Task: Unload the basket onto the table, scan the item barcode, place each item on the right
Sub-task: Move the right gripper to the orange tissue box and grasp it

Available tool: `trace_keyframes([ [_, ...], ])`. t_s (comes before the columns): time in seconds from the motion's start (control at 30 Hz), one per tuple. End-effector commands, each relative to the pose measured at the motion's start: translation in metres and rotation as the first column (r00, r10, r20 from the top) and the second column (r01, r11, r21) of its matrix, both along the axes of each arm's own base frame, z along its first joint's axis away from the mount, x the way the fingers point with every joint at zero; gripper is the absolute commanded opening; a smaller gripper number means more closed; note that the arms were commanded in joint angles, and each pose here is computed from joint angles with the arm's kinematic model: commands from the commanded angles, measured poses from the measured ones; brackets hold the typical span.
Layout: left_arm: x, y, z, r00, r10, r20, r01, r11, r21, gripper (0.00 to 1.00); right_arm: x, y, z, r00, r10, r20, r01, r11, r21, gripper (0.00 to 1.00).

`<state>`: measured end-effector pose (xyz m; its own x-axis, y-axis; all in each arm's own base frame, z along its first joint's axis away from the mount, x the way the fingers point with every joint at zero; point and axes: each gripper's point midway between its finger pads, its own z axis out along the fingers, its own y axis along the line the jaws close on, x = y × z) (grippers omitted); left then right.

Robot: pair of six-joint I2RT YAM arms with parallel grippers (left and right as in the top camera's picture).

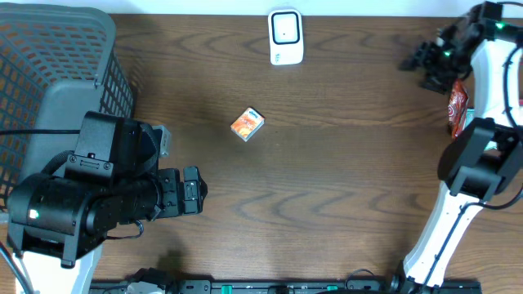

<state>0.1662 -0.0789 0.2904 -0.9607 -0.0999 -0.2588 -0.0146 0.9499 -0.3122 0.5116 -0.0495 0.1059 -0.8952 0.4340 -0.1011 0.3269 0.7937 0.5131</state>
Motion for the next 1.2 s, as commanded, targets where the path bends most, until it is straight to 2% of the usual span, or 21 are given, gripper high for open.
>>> trace_keyframes([
  [0.0, -0.003, 0.003, 0.0, 1.0, 0.004, -0.009, -0.004, 1.0, 0.009, 0.98, 0.002, 0.069, 0.033, 0.967, 0.209, 0.146, -0.232, 0.959, 0.16, 0.83],
  [0.07, -0.003, 0.003, 0.0, 1.0, 0.004, -0.009, -0.004, 1.0, 0.009, 0.98, -0.004, 0.094, 0.031, 0.945, 0.291, 0.151, -0.313, 0.938, 0.149, 0.89],
  [0.23, -0.003, 0.003, 0.0, 1.0, 0.004, -0.009, -0.004, 1.0, 0.009, 0.98, -0.016, 0.149, 0.019, 0.904, 0.409, 0.125, -0.423, 0.898, 0.122, 0.92],
  [0.37, -0.003, 0.003, 0.0, 1.0, 0.004, -0.009, -0.004, 1.0, 0.009, 0.98, -0.024, 0.195, 0.002, 0.855, 0.51, 0.1, -0.515, 0.857, 0.032, 0.99],
  [0.47, -0.003, 0.003, 0.0, 1.0, 0.004, -0.009, -0.004, 1.0, 0.01, 0.98, -0.028, 0.228, -0.015, 0.811, 0.579, 0.086, -0.575, 0.816, -0.066, 0.99],
  [0.73, -0.003, 0.003, 0.0, 1.0, 0.004, -0.009, -0.004, 1.0, 0.01, 0.98, -0.048, 0.312, -0.022, 0.751, 0.648, 0.127, -0.645, 0.761, -0.071, 0.99],
  [0.8, -0.003, 0.003, 0.0, 1.0, 0.004, -0.009, -0.004, 1.0, 0.01, 0.98, -0.048, 0.336, -0.022, 0.714, 0.678, 0.174, -0.671, 0.734, -0.108, 0.99],
  [0.93, -0.003, 0.003, 0.0, 1.0, 0.004, -0.009, -0.004, 1.0, 0.009, 0.98, -0.058, 0.363, -0.029, 0.673, 0.717, 0.183, -0.697, 0.697, -0.169, 0.99],
  [1.03, -0.003, 0.003, 0.0, 1.0, 0.004, -0.009, -0.004, 1.0, 0.009, 0.98, -0.059, 0.367, -0.036, 0.674, 0.723, 0.15, -0.679, 0.687, -0.259, 0.99],
  [1.17, -0.003, 0.003, 0.0, 1.0, 0.004, -0.009, -0.004, 1.0, 0.009, 0.98, -0.055, 0.357, -0.047, 0.752, 0.653, 0.09, -0.588, 0.725, -0.359, 0.99],
])
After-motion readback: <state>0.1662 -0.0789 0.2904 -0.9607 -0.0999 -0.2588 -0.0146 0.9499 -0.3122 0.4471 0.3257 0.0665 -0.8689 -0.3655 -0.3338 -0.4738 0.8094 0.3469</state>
